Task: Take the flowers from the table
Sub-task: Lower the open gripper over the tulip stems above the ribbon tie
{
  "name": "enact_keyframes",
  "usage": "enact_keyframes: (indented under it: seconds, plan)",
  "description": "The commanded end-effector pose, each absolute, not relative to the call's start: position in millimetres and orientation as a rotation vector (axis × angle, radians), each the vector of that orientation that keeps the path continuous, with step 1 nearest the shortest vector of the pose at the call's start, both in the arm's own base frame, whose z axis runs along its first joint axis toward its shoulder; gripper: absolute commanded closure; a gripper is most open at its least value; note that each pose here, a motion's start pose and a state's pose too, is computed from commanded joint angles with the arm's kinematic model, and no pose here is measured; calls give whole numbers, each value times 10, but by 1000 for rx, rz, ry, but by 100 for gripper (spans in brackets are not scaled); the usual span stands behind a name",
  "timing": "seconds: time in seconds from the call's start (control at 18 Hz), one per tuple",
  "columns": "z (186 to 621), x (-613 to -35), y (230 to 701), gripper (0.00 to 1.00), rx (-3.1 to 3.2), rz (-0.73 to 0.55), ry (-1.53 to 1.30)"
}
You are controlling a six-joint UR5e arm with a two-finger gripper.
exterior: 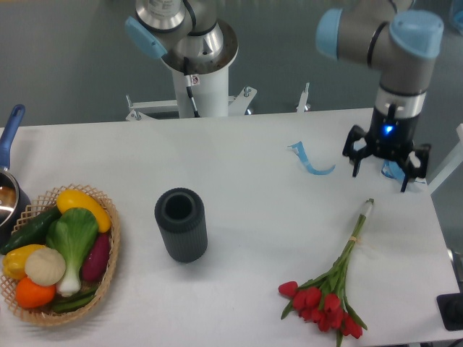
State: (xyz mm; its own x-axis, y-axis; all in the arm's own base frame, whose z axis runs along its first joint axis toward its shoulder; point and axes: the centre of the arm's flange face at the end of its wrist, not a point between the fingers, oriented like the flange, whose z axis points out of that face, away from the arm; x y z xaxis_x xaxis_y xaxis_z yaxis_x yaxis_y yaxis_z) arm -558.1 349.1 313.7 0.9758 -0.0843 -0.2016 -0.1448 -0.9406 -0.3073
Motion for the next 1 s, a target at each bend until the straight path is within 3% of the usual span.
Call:
enact_keyframes:
  seconds: [0.56,1.0]
  plan:
    - [2225,-5745,3942,0,-2836,101,219]
    - [1963,-5755,4225,0,-2847,101,245]
